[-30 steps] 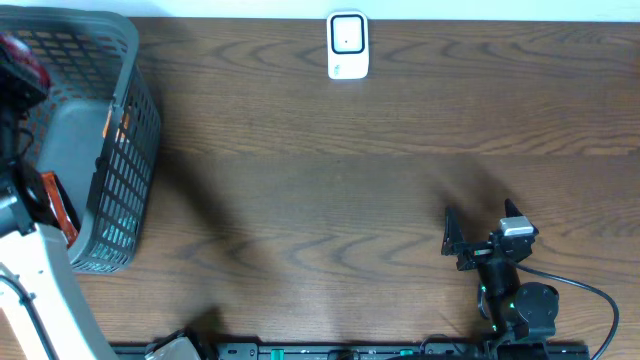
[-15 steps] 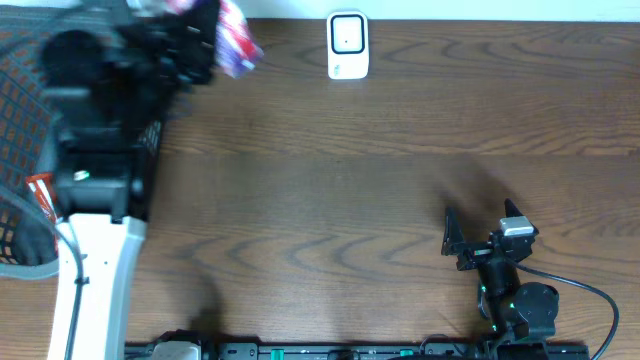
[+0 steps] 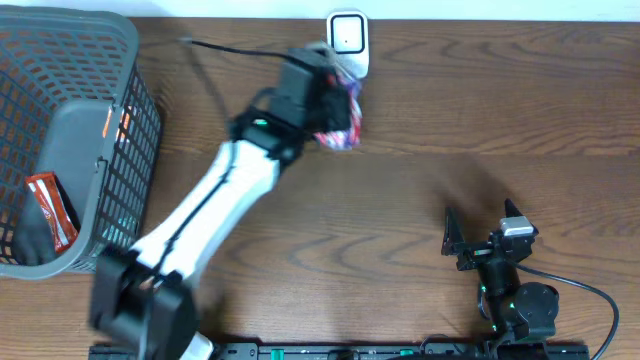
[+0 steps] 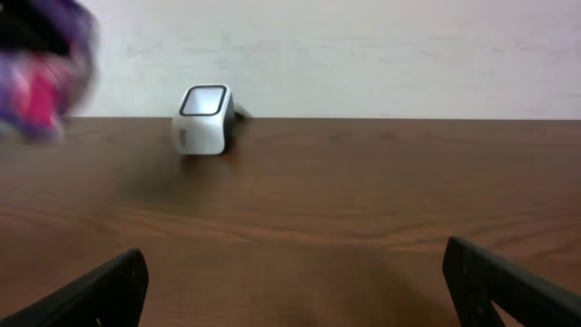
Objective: Scan the item barcode
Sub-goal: 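Carry the snack box to the table in front of the scanner, then return the left gripper into the basket and grasp the red bar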
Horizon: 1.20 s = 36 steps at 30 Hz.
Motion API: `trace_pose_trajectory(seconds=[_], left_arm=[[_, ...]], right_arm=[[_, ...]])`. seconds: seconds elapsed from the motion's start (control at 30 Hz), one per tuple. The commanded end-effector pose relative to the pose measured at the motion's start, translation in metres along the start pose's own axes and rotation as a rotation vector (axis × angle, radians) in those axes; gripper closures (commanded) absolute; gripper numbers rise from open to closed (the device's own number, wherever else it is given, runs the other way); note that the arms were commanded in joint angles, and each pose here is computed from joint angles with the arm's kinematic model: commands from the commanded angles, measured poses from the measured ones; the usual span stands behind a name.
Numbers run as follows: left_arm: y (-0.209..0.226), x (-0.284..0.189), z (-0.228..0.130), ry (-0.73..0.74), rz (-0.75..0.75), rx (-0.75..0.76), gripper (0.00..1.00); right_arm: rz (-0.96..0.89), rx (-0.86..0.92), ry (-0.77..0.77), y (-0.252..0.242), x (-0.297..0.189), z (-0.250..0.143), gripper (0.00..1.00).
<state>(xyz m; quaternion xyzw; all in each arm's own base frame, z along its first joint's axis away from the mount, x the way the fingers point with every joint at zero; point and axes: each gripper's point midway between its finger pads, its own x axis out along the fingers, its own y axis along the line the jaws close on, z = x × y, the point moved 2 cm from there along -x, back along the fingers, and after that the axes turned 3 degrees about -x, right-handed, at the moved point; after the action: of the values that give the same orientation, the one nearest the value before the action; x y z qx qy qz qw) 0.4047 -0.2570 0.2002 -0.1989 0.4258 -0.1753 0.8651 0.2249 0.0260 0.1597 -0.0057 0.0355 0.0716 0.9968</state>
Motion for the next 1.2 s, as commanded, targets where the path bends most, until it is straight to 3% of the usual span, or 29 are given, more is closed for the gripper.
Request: trace_pose_trajectory(seconds=[0.0, 0.13, 0.4, 0.67, 0.9, 1.03, 1.17], left_arm=[[-0.002, 0.025, -0.015, 0.029, 0.027, 0.028, 0.63], [0.0, 0.045, -0.03, 0.067, 0.038, 0.038, 0.4], [-0.016, 0.013, 0.012, -0.077, -0.039, 0.033, 0.23], [-0.006, -0.107, 0.089, -0.349, -0.072, 0.038, 0.19], [0.054, -0.234, 0.123, -0.572, 0.09, 0.103, 0.2], [0.101, -0.314, 0.139, -0.766, 0.224, 0.027, 0.2], [0.161, -0.361, 0.139, -0.852, 0.401, -0.079, 0.18]], right_arm=[[-0.009, -0.011, 0.002, -0.002, 0.0, -0.001, 0.01], [-0.009, -0.011, 0.002, -0.002, 0.0, -0.001, 0.01], [-0.009, -0.011, 0.002, -0.002, 0.0, -0.001, 0.01], [-0.009, -0.011, 0.002, -0.002, 0.0, -0.001, 0.01], [-0.009, -0.011, 0.003, -0.002, 0.0, -0.001, 0.01], [-0.009, -0.011, 0.003, -0.002, 0.0, -0.001, 0.01], [-0.009, -0.011, 0.003, -0.002, 0.0, -0.001, 0.01]])
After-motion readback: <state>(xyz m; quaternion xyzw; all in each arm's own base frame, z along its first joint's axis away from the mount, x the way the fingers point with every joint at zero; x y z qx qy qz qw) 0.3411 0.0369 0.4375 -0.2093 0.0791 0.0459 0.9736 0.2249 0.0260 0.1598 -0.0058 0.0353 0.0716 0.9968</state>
